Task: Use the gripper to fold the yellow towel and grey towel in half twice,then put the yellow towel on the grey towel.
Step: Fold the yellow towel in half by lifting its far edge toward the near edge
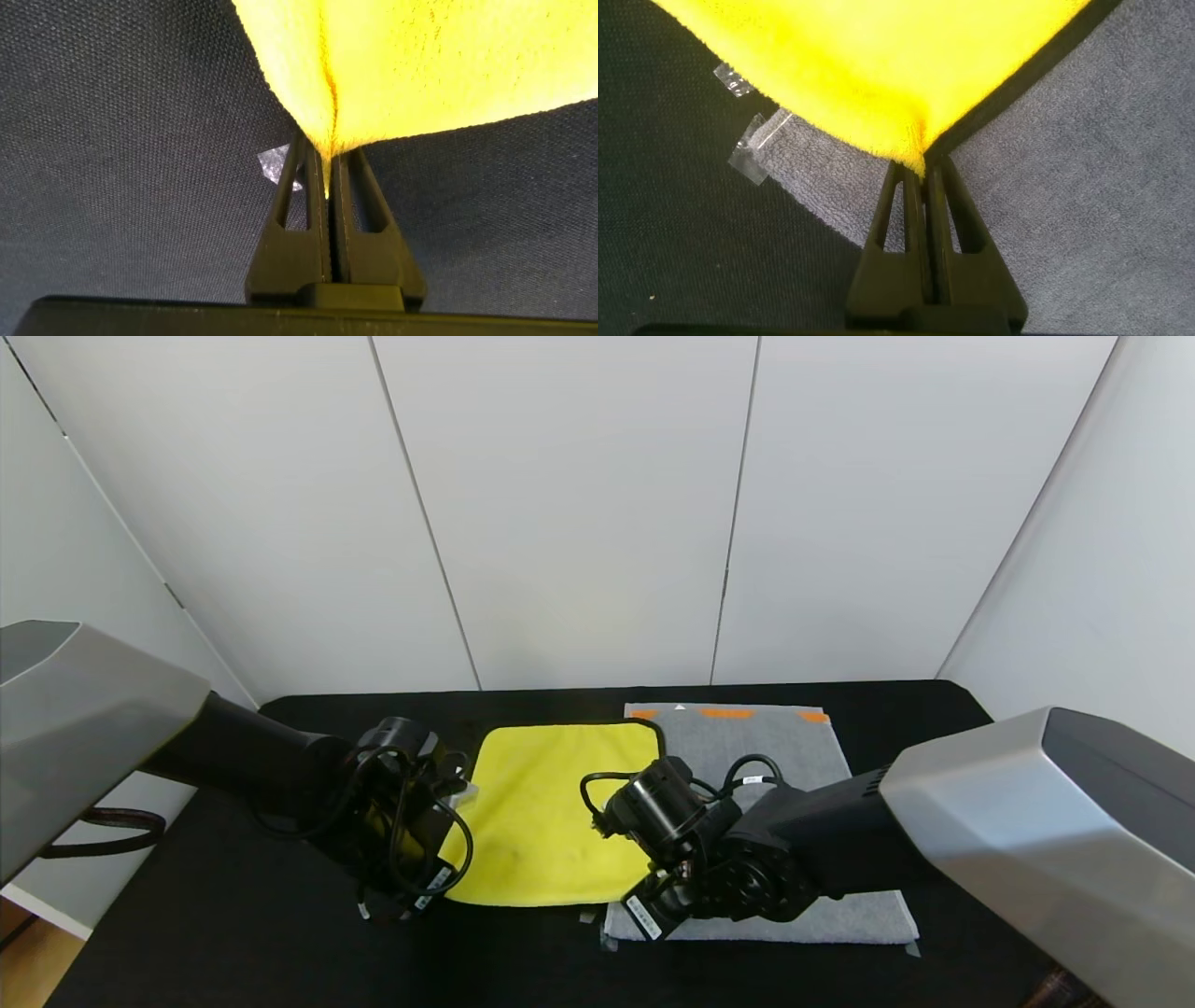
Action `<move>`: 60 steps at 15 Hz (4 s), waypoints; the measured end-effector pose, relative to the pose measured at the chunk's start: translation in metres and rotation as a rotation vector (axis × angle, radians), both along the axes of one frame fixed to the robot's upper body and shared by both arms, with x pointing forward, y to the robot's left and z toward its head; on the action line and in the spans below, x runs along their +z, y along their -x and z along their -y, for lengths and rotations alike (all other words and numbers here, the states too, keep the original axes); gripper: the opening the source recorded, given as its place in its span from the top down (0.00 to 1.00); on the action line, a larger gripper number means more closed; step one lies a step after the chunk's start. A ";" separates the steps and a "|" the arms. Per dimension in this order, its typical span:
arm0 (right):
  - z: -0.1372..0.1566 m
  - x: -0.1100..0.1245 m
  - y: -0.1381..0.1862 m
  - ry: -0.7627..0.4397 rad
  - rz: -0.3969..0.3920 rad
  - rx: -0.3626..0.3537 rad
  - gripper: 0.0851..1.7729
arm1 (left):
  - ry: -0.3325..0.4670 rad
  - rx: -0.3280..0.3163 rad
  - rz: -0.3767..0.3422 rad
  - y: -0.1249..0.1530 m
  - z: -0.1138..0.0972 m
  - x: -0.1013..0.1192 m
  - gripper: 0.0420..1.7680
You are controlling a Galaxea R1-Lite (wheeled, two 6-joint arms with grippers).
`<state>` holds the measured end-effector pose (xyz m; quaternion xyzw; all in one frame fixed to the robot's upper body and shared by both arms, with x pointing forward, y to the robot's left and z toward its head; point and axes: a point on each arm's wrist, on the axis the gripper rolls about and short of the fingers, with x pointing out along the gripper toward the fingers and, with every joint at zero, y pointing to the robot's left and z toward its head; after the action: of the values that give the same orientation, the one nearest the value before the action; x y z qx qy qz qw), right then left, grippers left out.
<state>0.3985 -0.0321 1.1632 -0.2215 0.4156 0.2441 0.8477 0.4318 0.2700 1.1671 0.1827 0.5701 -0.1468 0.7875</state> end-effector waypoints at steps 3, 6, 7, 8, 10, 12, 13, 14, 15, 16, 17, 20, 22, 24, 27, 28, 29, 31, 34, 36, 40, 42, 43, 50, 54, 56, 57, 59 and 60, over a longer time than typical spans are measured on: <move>0.000 0.000 0.000 -0.002 0.000 -0.003 0.97 | 0.004 0.001 -0.001 0.001 0.000 0.000 0.95; -0.001 0.006 0.003 -0.019 -0.002 -0.010 0.97 | 0.012 0.001 0.006 0.003 0.000 0.004 0.95; -0.001 0.009 0.003 -0.025 0.000 -0.012 0.97 | 0.016 0.001 0.008 0.005 0.000 0.006 0.95; 0.000 0.012 0.004 -0.035 0.001 -0.018 0.97 | 0.019 0.004 0.011 0.007 -0.001 0.008 0.95; 0.000 0.016 0.009 -0.037 -0.013 -0.021 0.97 | 0.019 0.003 0.013 0.012 -0.002 0.011 0.95; 0.001 0.019 0.015 -0.027 -0.033 -0.014 0.97 | 0.017 0.001 0.015 0.016 -0.002 0.014 0.95; 0.002 0.022 0.019 -0.026 -0.056 -0.016 0.97 | 0.017 -0.001 0.014 0.019 -0.003 0.015 0.95; 0.004 0.025 0.024 -0.021 -0.090 -0.015 0.97 | 0.015 -0.002 0.009 0.024 -0.003 0.016 0.95; 0.005 0.030 0.029 -0.023 -0.115 -0.009 0.97 | 0.016 -0.005 0.009 0.028 -0.003 0.018 0.95; 0.005 0.035 0.034 -0.025 -0.126 -0.002 0.97 | 0.016 -0.008 0.009 0.032 -0.003 0.020 0.95; 0.007 0.039 0.037 -0.028 -0.134 0.002 0.97 | 0.016 -0.010 0.011 0.037 -0.003 0.022 0.95; 0.009 0.046 0.051 -0.034 -0.142 0.027 0.97 | 0.015 -0.018 0.013 0.052 -0.005 0.028 0.95; 0.010 0.050 0.059 -0.032 -0.144 0.038 0.97 | 0.016 -0.020 0.016 0.060 -0.006 0.032 0.95; 0.011 0.052 0.063 -0.036 -0.145 0.040 0.97 | 0.017 -0.022 0.021 0.067 -0.006 0.035 0.95; 0.011 0.056 0.062 -0.054 -0.128 0.024 0.97 | 0.030 -0.016 0.060 0.066 -0.004 0.043 0.95; 0.012 0.058 0.060 -0.063 -0.121 0.015 0.97 | 0.034 -0.014 0.072 0.064 -0.004 0.046 0.95; 0.012 0.059 0.057 -0.075 -0.112 0.003 0.97 | 0.041 -0.005 0.091 0.062 -0.004 0.050 0.95; 0.013 0.061 0.053 -0.093 -0.094 -0.009 0.97 | 0.060 0.025 0.128 0.055 -0.003 0.059 0.95; 0.014 0.068 0.042 -0.121 -0.050 -0.037 0.97 | 0.078 0.038 0.179 0.047 -0.002 0.070 0.95; 0.015 0.073 0.033 -0.142 -0.027 -0.055 0.97 | 0.097 0.069 0.205 0.041 -0.001 0.076 0.95; 0.020 0.078 0.011 -0.172 0.005 -0.102 0.97 | 0.124 0.109 0.242 0.028 0.001 0.083 0.95; 0.022 0.078 -0.002 -0.170 0.031 -0.138 0.97 | 0.125 0.117 0.247 0.022 0.000 0.083 0.95; 0.023 0.077 -0.008 -0.171 0.041 -0.152 0.97 | 0.126 0.122 0.248 0.018 0.000 0.081 0.95; 0.026 0.067 -0.041 -0.187 0.068 -0.206 0.97 | 0.135 0.163 0.250 -0.015 -0.005 0.068 0.95; 0.021 0.059 -0.051 -0.191 0.074 -0.214 0.97 | 0.167 0.184 0.261 -0.035 -0.003 0.063 0.95; 0.020 0.057 -0.055 -0.194 0.078 -0.219 0.97 | 0.182 0.183 0.265 -0.044 -0.001 0.061 0.95; 0.020 0.055 -0.058 -0.200 0.084 -0.221 0.97 | 0.186 0.182 0.265 -0.048 0.000 0.059 0.95; 0.018 0.052 -0.063 -0.213 0.097 -0.225 0.97 | 0.197 0.199 0.265 -0.055 0.001 0.055 0.95; 0.018 0.050 -0.066 -0.216 0.100 -0.228 0.97 | 0.201 0.205 0.265 -0.058 0.002 0.054 0.95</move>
<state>0.4648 -0.0503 1.2134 -0.0925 0.3665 0.1783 0.9085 0.4901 0.2681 1.2207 0.0617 0.4595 -0.0967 0.8808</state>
